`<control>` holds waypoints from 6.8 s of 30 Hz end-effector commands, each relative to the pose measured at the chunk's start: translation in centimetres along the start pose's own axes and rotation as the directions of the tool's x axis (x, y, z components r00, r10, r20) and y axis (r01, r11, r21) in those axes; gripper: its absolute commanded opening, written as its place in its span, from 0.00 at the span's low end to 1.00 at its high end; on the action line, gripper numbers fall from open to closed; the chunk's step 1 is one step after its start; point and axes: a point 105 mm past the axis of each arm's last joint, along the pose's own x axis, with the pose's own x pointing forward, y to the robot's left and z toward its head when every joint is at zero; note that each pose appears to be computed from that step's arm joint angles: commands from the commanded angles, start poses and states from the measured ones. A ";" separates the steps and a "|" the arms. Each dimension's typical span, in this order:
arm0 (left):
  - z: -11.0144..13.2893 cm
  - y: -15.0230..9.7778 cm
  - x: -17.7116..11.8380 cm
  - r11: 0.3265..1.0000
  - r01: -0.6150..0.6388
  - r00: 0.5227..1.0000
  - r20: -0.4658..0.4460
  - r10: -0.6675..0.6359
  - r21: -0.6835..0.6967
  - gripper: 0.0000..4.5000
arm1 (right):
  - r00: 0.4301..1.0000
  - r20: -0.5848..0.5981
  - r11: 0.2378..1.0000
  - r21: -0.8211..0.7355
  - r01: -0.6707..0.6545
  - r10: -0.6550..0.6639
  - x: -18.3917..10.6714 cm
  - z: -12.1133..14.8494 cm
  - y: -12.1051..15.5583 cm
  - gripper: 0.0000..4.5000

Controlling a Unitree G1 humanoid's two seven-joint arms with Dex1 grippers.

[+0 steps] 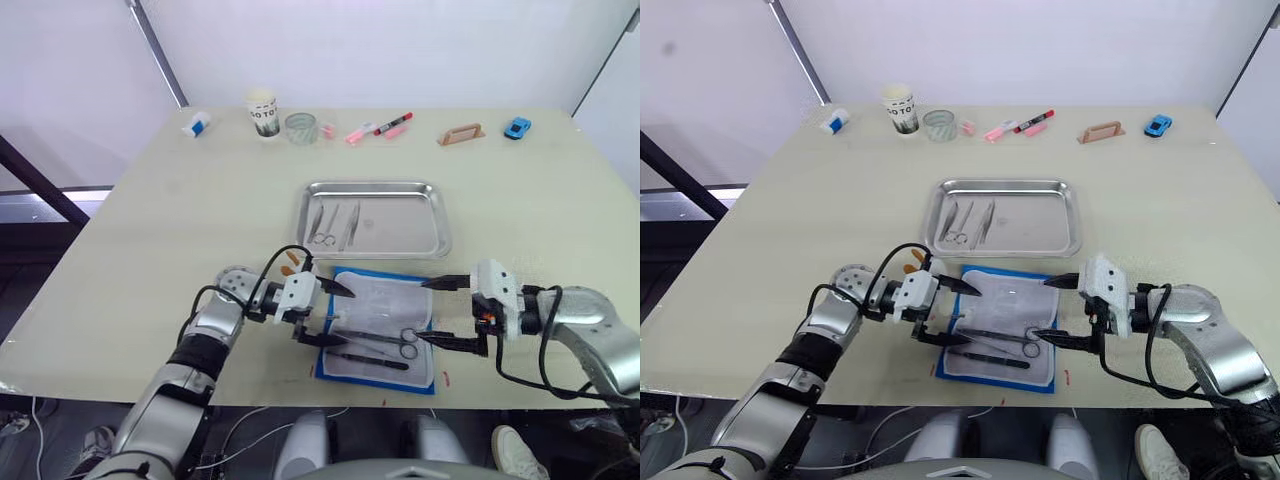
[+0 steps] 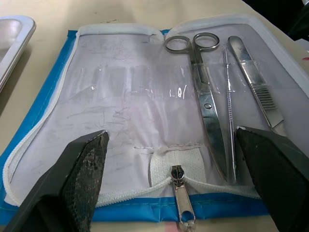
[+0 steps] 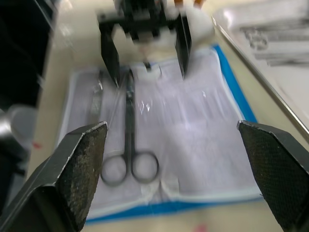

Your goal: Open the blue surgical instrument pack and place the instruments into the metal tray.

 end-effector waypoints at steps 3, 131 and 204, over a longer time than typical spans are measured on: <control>-3.5 -2.6 -0.1 0.987 0.046 0.995 -0.082 -0.059 -0.154 1.00 | 0.986 -0.143 0.997 -0.006 0.080 -0.080 1.3 0.9 0.8 0.95; -2.6 -1.6 0.6 0.991 0.030 0.997 -0.066 -0.039 -0.134 1.00 | 0.988 -0.074 0.989 0.059 0.137 -0.133 -3.3 4.6 -2.0 0.01; -2.3 -1.7 0.1 0.990 -0.028 0.999 -0.049 0.021 -0.141 1.00 | 0.843 0.319 0.873 0.379 0.305 -0.433 8.2 10.3 -5.5 0.85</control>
